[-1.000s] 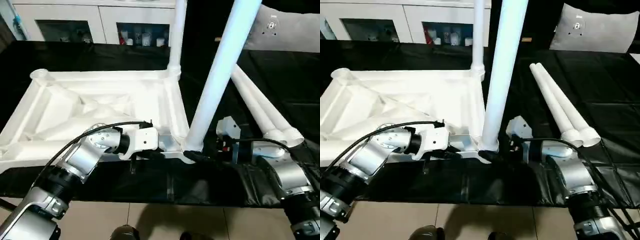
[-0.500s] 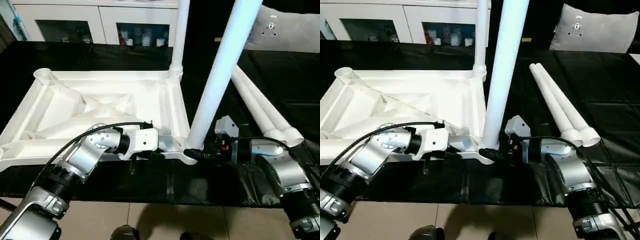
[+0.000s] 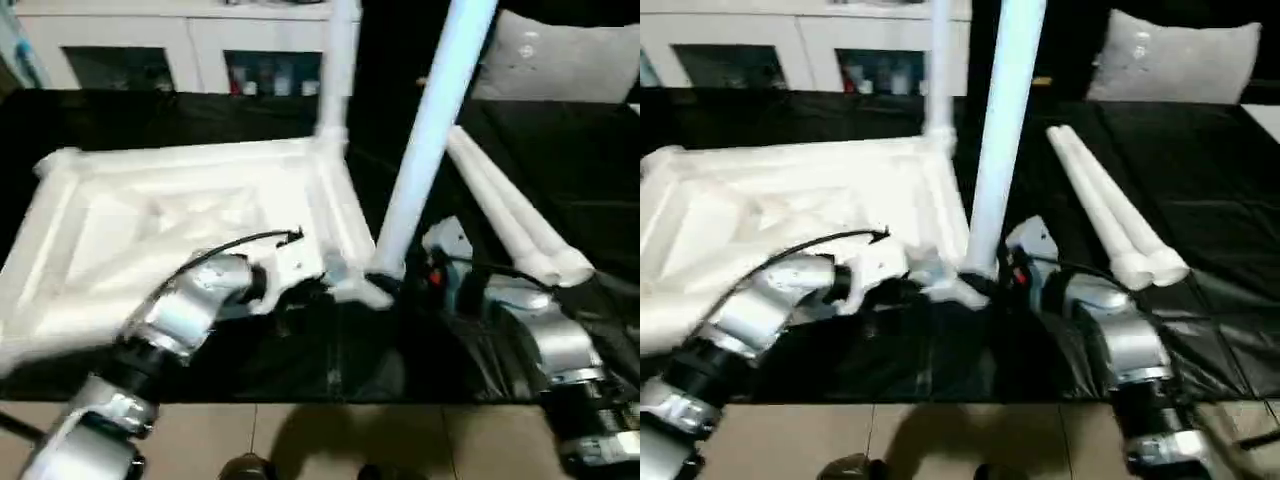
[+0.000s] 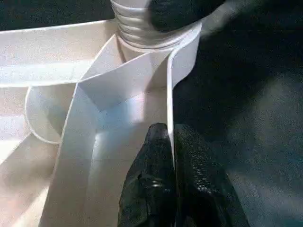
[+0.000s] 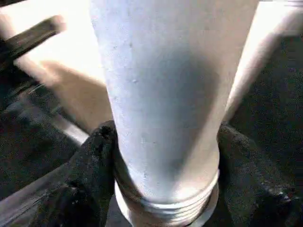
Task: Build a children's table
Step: Rotate leg to tighten
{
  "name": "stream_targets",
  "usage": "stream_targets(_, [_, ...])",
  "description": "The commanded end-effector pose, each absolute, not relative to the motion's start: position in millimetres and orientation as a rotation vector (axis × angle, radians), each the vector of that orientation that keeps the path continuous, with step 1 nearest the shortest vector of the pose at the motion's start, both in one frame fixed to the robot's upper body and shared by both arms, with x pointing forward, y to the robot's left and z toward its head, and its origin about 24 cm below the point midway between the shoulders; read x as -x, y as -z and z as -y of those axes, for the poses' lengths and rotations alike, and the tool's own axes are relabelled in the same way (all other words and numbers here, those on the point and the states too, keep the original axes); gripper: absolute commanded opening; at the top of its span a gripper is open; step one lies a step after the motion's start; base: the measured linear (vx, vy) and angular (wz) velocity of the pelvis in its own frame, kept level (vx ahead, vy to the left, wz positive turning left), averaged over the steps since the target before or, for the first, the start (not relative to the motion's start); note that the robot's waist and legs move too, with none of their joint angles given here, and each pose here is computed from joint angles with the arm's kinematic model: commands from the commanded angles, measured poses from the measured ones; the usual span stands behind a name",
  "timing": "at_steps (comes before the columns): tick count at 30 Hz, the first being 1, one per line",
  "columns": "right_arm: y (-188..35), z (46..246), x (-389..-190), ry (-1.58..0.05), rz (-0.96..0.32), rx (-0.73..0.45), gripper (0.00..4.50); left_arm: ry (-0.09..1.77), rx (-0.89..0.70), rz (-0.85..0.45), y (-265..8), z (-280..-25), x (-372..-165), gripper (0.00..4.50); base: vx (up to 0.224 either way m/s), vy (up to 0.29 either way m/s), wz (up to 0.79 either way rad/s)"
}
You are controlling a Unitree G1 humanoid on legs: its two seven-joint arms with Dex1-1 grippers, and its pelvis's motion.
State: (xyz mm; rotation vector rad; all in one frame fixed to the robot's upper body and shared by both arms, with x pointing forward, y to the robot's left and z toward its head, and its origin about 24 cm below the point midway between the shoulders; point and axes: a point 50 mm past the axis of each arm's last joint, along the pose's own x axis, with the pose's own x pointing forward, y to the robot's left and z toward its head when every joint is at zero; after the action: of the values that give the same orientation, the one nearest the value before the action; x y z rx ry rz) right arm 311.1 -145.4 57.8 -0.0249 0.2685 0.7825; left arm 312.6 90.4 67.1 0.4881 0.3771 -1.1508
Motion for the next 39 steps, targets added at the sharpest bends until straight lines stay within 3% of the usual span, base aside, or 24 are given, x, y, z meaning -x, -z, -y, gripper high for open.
stream_targets(1, [-44.4, 135.6, -313.6, -0.704, -0.342, -0.004, 2.70, 1.131, -0.441, -0.244, -91.2, -64.4, -314.2, 0.00, 0.000, 0.000, 0.00])
stream_targets(5, [-40.5, 122.4, -325.0, -0.509, -0.360, -0.037, 2.69, 0.984, -0.358, -0.235, -93.0, -29.1, -320.0, 0.00, 0.000, 0.000, 0.00])
stream_targets(8, [-41.3, 116.7, -326.2, -0.481, -0.346, -0.041, 2.69, 0.964, -0.368, -0.217, -94.0, -19.0, -317.9, 0.00, 0.000, 0.000, 0.00])
stream_targets(11, [-42.9, 115.1, -325.5, -0.485, -0.327, -0.022, 3.04, 0.967, -0.401, -0.216, -93.3, -19.5, -316.2, 0.00, 0.000, 0.000, 0.00])
stream_targets(12, [-43.7, 115.6, -325.0, -0.489, -0.320, -0.033, 3.39, 0.963, -0.415, -0.223, -92.4, -22.7, -316.6, 0.00, 0.000, 0.000, 0.00])
stream_targets(14, [-44.9, 117.8, -324.4, -0.494, -0.314, -0.053, 3.45, 0.953, -0.437, -0.237, -90.6, -29.2, -317.9, 0.00, 0.000, 0.000, 0.00])
stream_targets(19, [-56.6, 140.8, -322.8, -0.531, -0.237, -0.032, 3.99, 0.962, -0.476, -0.240, -88.9, -52.6, -322.0, 0.00, 0.000, 0.000, 0.00])
stream_targets(24, [-70.1, 165.4, -316.2, -0.622, -0.157, -0.012, 4.43, 0.999, -0.511, -0.221, -87.2, -70.6, -322.6, 0.00, 0.000, 0.000, 0.00])
stream_targets(31, [-86.4, 189.7, -303.5, -0.847, -0.134, 0.116, 4.43, 1.193, -0.574, -0.213, -84.1, -92.5, -314.1, 0.00, 0.000, 0.000, 0.00])
stream_targets(39, [-86.1, 186.8, -291.3, -1.102, -0.189, 0.259, 4.43, 1.394, -0.635, -0.254, -80.1, -103.0, -302.0, 0.00, 0.000, 0.000, 0.00])
